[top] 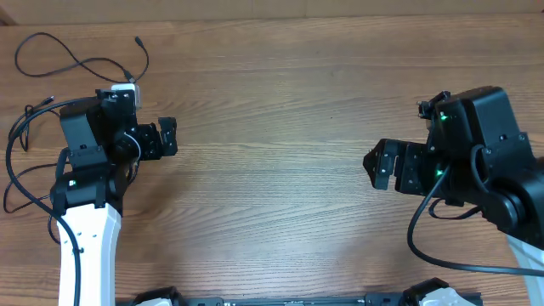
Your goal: Untangle cables
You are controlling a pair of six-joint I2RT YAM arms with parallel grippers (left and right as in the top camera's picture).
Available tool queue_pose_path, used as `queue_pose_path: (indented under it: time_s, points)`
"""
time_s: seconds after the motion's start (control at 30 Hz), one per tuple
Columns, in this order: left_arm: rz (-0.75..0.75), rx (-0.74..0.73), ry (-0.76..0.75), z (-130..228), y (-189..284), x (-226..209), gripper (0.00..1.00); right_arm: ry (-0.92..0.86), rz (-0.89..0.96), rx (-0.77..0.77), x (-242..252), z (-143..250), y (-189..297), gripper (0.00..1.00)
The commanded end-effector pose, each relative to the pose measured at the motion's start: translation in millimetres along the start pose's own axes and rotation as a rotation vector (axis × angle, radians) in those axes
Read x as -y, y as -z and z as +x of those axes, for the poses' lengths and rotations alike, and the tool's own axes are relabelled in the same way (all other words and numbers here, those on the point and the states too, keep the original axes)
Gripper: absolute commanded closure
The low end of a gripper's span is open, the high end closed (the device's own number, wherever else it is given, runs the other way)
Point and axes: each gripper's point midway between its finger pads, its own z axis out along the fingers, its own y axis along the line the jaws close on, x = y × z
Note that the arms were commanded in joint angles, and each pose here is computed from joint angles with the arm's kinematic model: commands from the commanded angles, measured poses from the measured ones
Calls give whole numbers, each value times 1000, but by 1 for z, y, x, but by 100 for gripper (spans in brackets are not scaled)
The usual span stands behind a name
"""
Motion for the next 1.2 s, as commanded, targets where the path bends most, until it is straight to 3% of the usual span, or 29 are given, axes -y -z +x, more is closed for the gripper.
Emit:
queue_pose_path:
  time_s: [0.0,0.3,0.5,0.67,1.17]
  points:
    - [17,16,-19,-8,2,4,0,-1,2,0,0,0,-1,0]
    - [17,17,-19,-8,2,4,0,93,13,22,0,-6,-2,0]
    - [17,17,-19,-8,2,4,0,206,-12,131,3,-22,-5,0]
    - [17,17,-19,-8,2,4,0,131,-27,186,30,-8,-18,0]
    - [17,17,-19,-8,2,4,0,170,-55,674,84,9,-67,0]
